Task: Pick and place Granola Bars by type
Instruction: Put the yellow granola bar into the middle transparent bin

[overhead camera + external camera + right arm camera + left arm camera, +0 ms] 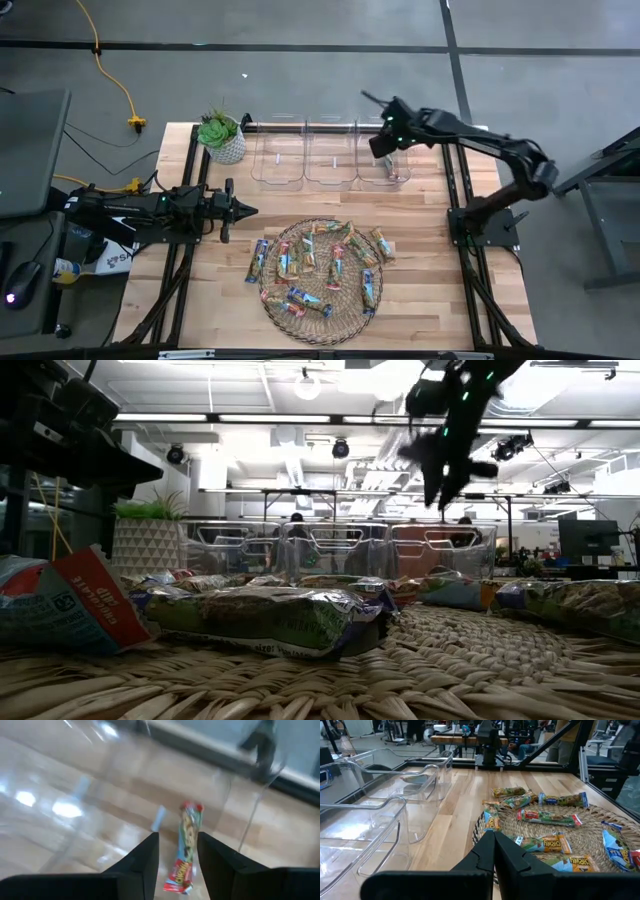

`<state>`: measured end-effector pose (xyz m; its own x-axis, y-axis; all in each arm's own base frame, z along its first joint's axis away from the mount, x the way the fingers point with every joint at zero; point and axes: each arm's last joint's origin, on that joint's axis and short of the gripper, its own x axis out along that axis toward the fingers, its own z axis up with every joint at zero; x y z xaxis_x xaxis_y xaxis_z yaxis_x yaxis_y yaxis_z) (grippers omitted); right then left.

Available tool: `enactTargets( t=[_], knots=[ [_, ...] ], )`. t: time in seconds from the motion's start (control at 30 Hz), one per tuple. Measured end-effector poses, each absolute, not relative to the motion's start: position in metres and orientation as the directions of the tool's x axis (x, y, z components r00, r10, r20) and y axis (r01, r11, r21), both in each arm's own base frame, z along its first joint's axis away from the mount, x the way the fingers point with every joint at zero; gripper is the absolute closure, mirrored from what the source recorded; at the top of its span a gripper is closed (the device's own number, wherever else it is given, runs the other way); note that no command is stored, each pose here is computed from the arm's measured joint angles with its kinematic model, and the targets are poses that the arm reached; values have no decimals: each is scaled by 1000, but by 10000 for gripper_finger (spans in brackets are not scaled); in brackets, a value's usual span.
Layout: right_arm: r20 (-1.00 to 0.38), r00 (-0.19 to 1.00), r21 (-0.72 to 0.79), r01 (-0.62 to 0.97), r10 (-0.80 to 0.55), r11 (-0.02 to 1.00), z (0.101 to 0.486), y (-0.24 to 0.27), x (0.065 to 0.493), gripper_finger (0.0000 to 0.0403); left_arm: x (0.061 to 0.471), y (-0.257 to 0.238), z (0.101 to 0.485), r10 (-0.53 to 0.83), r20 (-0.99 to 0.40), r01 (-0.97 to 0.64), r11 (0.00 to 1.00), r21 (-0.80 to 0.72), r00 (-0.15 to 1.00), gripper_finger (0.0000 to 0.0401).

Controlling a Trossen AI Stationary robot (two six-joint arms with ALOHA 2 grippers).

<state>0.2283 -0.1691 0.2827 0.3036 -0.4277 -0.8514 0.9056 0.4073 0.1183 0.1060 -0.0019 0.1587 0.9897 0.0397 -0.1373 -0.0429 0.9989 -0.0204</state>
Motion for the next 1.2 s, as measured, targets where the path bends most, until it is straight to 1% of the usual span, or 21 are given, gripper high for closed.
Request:
enactTargets(
  t=[0.13, 0.27, 0.4, 0.53, 0.67, 0.87, 0.97, 1.07, 1.2],
  knots=[
    [-742, 479, 251, 848, -469, 467, 320, -152, 214, 285, 106, -2, 159, 39, -137, -43, 999, -21, 990, 400],
    [-632, 620, 350, 764, -465, 542, 350, -131, 201, 289, 106, -2, 159, 40, -137, -43, 999, -20, 990, 400],
    [-510, 756, 445, 641, -411, 625, 373, -110, 193, 290, 106, -2, 159, 39, -137, -43, 999, -21, 990, 400],
    [-429, 842, 520, 526, -327, 673, 386, -93, 190, 290, 106, -2, 159, 39, -137, -43, 999, -21, 990, 400],
    [-440, 864, 576, 481, -244, 661, 385, -79, 192, 291, 106, -2, 159, 39, -137, -43, 999, -21, 990, 400],
    [-490, 863, 623, 446, -124, 643, 379, -57, 202, 291, 106, -2, 159, 40, -138, -43, 999, -20, 990, 400],
    [-501, 865, 667, 406, -29, 625, 376, -45, 209, 291, 106, -2, 159, 40, -137, -43, 999, -20, 990, 400],
    [-512, 857, 707, 378, 63, 597, 373, -31, 216, 291, 106, -2, 159, 39, -137, -43, 999, -21, 990, 400],
    [-534, 834, 727, 367, 141, 580, 367, -14, 224, 295, 106, -2, 159, 39, -137, -43, 999, -21, 990, 400]
  ],
)
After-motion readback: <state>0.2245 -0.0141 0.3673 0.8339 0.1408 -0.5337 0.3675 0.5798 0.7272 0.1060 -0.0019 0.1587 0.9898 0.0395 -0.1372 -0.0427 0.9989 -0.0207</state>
